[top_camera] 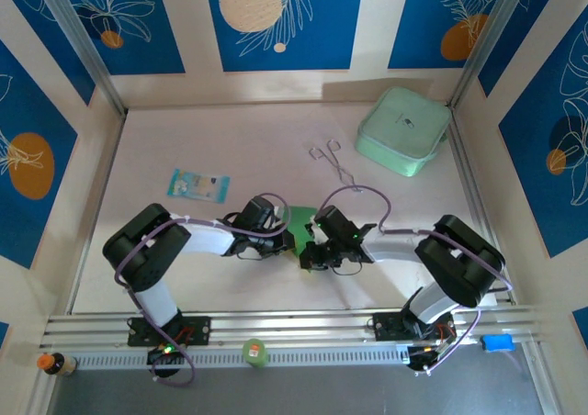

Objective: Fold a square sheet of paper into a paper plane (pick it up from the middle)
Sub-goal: Third fold the triangle at the center of the table.

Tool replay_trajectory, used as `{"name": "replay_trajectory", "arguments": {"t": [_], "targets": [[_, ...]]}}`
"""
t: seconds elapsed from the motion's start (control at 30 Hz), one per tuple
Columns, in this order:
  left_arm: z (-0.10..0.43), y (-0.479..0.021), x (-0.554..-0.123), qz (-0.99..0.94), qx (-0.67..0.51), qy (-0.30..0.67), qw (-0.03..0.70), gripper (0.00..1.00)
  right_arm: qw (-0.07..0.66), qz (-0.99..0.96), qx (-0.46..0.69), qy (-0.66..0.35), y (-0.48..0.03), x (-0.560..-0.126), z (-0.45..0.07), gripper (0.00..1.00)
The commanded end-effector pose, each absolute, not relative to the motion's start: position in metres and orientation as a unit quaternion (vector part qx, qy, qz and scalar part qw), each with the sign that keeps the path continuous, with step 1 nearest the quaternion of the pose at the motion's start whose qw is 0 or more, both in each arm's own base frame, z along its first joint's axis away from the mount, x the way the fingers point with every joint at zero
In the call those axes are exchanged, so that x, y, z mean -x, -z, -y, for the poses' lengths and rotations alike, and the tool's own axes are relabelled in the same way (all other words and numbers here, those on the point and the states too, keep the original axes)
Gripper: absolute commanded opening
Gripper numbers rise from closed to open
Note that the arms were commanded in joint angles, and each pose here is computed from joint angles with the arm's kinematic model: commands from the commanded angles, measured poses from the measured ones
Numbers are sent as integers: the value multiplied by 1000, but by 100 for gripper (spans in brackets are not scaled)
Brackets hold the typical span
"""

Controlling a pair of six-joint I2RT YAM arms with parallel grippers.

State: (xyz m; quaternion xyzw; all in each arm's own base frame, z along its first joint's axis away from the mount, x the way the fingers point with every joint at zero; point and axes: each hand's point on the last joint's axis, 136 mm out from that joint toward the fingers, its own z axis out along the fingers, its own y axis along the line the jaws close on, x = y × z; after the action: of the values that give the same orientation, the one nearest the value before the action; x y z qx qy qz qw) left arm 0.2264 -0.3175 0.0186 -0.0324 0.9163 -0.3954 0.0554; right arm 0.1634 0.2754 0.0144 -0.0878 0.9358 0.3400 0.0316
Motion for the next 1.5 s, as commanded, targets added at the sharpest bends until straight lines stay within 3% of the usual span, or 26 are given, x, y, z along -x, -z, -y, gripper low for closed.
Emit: {"name": "replay_trajectory", "arguments": {"t": [0.0,0.4,0.63,0.9,1.2,1.33,1.47], "targets": [[309,1,-221,-931,35,362,42,0,5,-937,79,-340,-10,-147,-263,5],[308,-2,-221,-930,37,364,45,0,12,-932,51,-359,-19,-133,-243,5],[308,-3,-222,-929,41,365,48,0,76,-921,56,-377,-61,-155,-248,7],[309,-3,-222,-928,41,368,48,0,50,-917,57,-392,-66,-184,-280,7],[310,-4,-223,-928,38,368,48,0,22,-932,41,-360,-37,-199,-292,6],[311,-6,-223,-927,36,371,49,0,-10,-943,26,-331,-11,-186,-276,0],[314,-10,-225,-926,33,373,51,0,-30,-948,12,-317,8,-170,-262,0]]}}
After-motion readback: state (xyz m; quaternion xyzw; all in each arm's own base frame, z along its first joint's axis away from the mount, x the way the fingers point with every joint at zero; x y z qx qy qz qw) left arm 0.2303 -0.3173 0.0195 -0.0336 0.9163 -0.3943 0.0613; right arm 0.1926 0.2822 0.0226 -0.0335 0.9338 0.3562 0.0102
